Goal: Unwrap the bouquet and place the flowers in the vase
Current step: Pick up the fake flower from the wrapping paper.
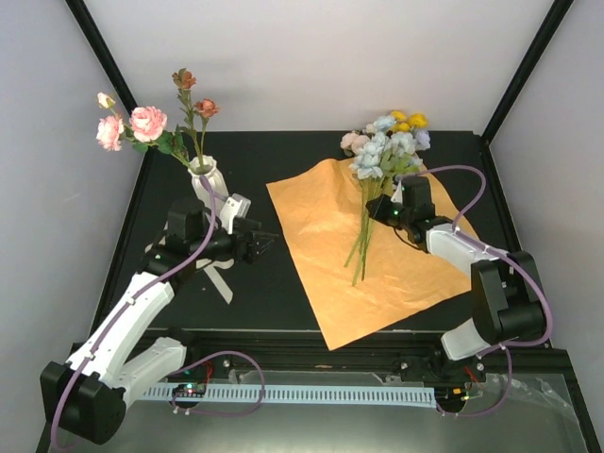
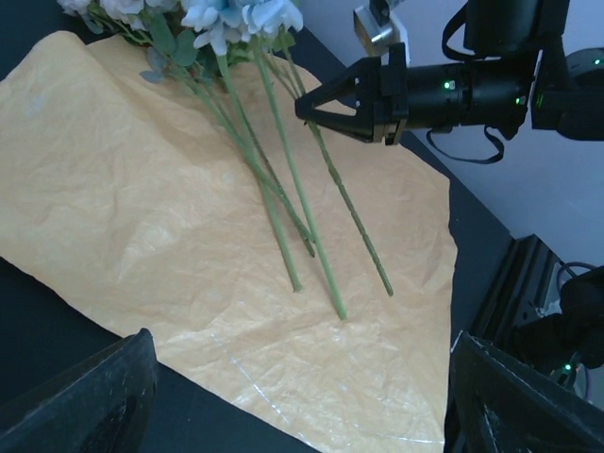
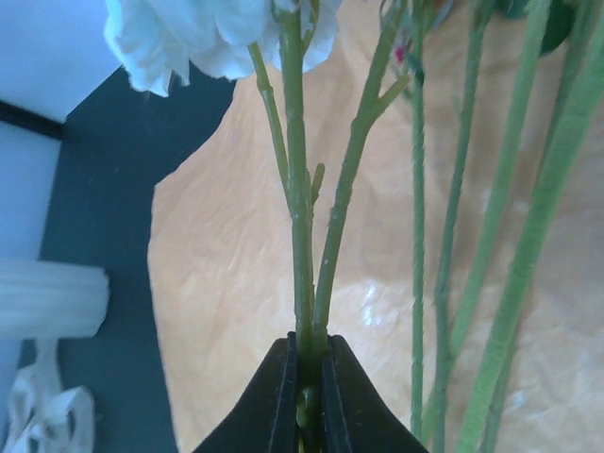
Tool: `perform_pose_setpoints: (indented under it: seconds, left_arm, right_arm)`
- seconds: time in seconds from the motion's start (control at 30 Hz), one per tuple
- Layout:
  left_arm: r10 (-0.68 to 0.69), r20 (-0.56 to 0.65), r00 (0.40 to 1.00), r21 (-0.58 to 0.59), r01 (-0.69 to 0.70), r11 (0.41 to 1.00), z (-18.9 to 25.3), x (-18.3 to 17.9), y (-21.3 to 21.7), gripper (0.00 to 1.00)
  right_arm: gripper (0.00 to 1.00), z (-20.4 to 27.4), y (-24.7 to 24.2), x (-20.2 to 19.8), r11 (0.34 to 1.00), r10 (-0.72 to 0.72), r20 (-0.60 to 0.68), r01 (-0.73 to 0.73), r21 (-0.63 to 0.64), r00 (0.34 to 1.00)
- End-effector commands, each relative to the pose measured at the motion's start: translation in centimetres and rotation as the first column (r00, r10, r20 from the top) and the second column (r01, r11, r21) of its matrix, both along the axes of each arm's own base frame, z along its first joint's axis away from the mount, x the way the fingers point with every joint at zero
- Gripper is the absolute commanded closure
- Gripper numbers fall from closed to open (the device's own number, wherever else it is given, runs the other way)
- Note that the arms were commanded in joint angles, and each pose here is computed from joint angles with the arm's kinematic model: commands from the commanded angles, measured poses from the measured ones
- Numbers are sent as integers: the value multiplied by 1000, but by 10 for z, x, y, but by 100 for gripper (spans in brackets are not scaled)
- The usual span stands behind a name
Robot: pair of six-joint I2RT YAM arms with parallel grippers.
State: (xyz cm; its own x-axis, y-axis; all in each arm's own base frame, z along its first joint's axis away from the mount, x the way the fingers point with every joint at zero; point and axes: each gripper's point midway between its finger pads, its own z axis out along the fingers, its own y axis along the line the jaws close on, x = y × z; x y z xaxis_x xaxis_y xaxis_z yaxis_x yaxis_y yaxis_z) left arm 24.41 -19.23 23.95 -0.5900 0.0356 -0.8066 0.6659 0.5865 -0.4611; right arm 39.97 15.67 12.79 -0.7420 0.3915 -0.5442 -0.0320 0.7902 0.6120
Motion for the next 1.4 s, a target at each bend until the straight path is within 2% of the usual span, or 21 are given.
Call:
perform_pose_setpoints:
  seconds: [0.0,0.17,0.23,0.33,0.47,0.63,0.8,1.07,1.23,1.37]
  left_arm:
    - [-64,25,998,-32,65,997,17,-2,-9,15]
    - [-74,12,997,-39,74,996,16,-4,-11,17]
    - [-73,7,997,-46,73,996,16,-4,-11,17]
    - [-81,-4,997,-61,80,995,17,-3,-14,19]
    - [-74,-30,997,-72,72,995,17,1,-15,22]
    - [-84,-37,996,-88,81,993,20,1,-21,24]
    - [-98,-47,994,-83,94,992,19,-1,-29,26]
    - [-73,-83,994,-9,72,997,-1,13,-47,40]
    - [-99,-122,988,6,101,995,-24,20,-68,41]
    - [-111,-132,985,24,115,993,-41,27,-85,40]
  right_arm:
    - [92,30,21,-13,977,61,29,-66,204,998]
    - [92,70,18,-17,959,42,38,-51,279,998]
    - [91,85,10,-17,952,-12,23,4,305,1000]
    - [88,96,5,-22,908,-54,-17,56,416,998]
    - [88,109,12,-32,854,-29,-11,30,519,1000]
    - [86,108,9,-33,881,-22,12,13,472,1000]
    - [86,118,19,-42,840,47,30,-55,540,998]
    - [86,137,13,-51,877,50,103,-93,471,993]
    - [86,160,22,-61,835,111,141,-169,523,984]
    - [86,171,22,-67,825,119,164,-189,532,979]
